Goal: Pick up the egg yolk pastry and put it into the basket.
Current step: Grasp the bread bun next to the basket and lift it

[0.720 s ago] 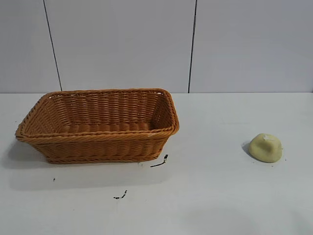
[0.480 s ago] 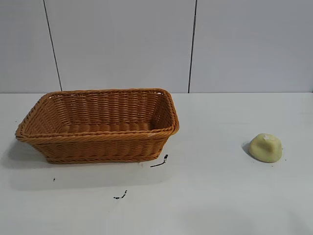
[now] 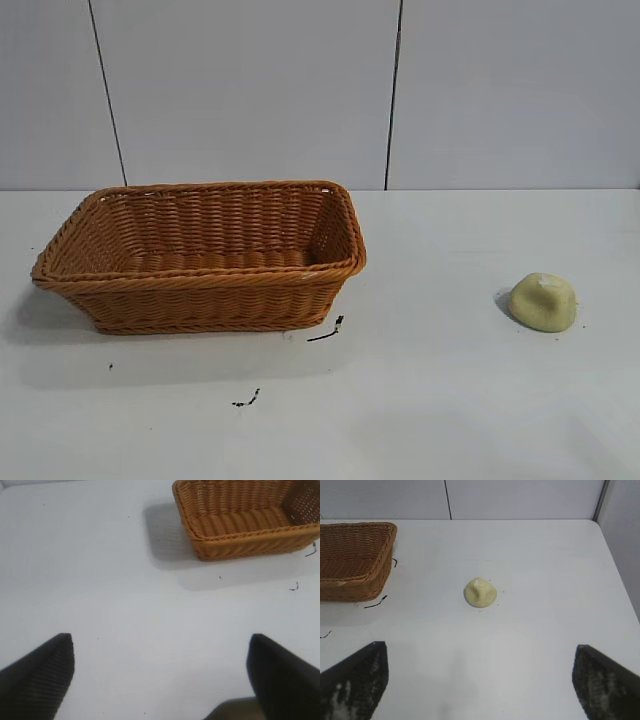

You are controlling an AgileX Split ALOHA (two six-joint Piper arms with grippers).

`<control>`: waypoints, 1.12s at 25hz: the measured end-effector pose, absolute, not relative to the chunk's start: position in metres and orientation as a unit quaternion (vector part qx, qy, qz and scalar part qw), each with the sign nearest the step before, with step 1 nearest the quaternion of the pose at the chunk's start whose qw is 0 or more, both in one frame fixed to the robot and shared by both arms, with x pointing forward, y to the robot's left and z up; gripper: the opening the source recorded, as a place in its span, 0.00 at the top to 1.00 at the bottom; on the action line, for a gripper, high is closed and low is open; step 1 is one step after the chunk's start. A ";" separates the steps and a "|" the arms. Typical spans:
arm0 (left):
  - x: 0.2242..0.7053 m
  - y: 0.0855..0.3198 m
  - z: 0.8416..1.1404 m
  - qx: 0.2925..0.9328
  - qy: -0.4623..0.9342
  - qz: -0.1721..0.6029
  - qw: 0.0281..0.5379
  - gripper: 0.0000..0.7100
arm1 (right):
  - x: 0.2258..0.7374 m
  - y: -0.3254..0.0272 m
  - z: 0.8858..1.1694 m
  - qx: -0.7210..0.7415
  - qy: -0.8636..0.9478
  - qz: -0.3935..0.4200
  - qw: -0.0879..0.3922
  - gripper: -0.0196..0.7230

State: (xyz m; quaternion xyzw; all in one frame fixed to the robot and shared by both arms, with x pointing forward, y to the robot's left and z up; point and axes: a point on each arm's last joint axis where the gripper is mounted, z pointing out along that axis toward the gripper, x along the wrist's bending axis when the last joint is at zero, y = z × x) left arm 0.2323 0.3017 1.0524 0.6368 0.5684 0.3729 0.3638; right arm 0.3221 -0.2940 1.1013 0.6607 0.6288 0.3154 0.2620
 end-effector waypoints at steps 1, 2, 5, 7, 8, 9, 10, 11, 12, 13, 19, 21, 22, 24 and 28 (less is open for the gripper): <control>0.232 0.302 1.052 0.637 0.568 0.373 0.364 0.02 | 0.338 -0.294 1.103 0.669 0.634 0.301 0.247 0.04; 0.232 0.302 1.052 0.637 0.568 0.373 0.364 0.02 | 0.354 -0.294 1.104 0.677 0.638 0.285 0.231 0.04; 0.232 0.302 1.052 0.637 0.568 0.373 0.364 0.02 | 0.400 -0.294 1.101 0.693 0.651 0.244 0.191 0.04; 0.232 0.302 1.052 0.637 0.568 0.373 0.364 0.02 | 0.432 -0.294 1.094 0.703 0.657 0.217 0.165 0.04; 0.232 0.302 1.052 0.637 0.568 0.373 0.364 0.02 | 0.448 -0.294 1.088 0.707 0.661 0.202 0.152 0.04; 0.232 0.302 1.052 0.637 0.568 0.373 0.364 0.02 | 0.464 -0.294 1.082 0.711 0.663 0.189 0.139 0.04; 0.232 0.302 1.052 0.637 0.568 0.373 0.364 0.02 | 0.478 -0.294 1.079 0.713 0.665 0.180 0.131 0.04; 0.232 0.302 1.052 0.637 0.568 0.373 0.364 0.02 | 0.492 -0.294 1.071 0.716 0.667 0.167 0.118 0.04; 0.232 0.302 1.052 0.637 0.568 0.373 0.364 0.02 | 0.506 -0.294 1.064 0.718 0.669 0.156 0.109 0.04; 0.232 0.302 1.052 0.637 0.568 0.373 0.364 0.02 | 0.518 -0.294 1.059 0.719 0.671 0.150 0.103 0.04; 0.232 0.302 1.052 0.637 0.568 0.373 0.364 0.02 | 0.582 -0.277 1.011 0.688 0.715 0.107 0.065 0.04; 0.232 0.302 1.052 0.637 0.568 0.373 0.364 0.02 | 0.597 -0.274 0.997 0.687 0.716 0.107 0.064 0.04; 0.232 0.302 1.052 0.637 0.568 0.373 0.364 0.02 | 0.604 -0.274 0.989 0.688 0.715 0.105 0.062 0.04; 0.232 0.302 1.052 0.637 0.568 0.373 0.364 0.02 | 0.615 -0.274 0.975 0.690 0.714 0.102 0.061 0.04; 0.232 0.302 1.052 0.637 0.568 0.373 0.364 0.02 | 0.629 -0.273 0.944 0.693 0.712 0.096 0.057 0.04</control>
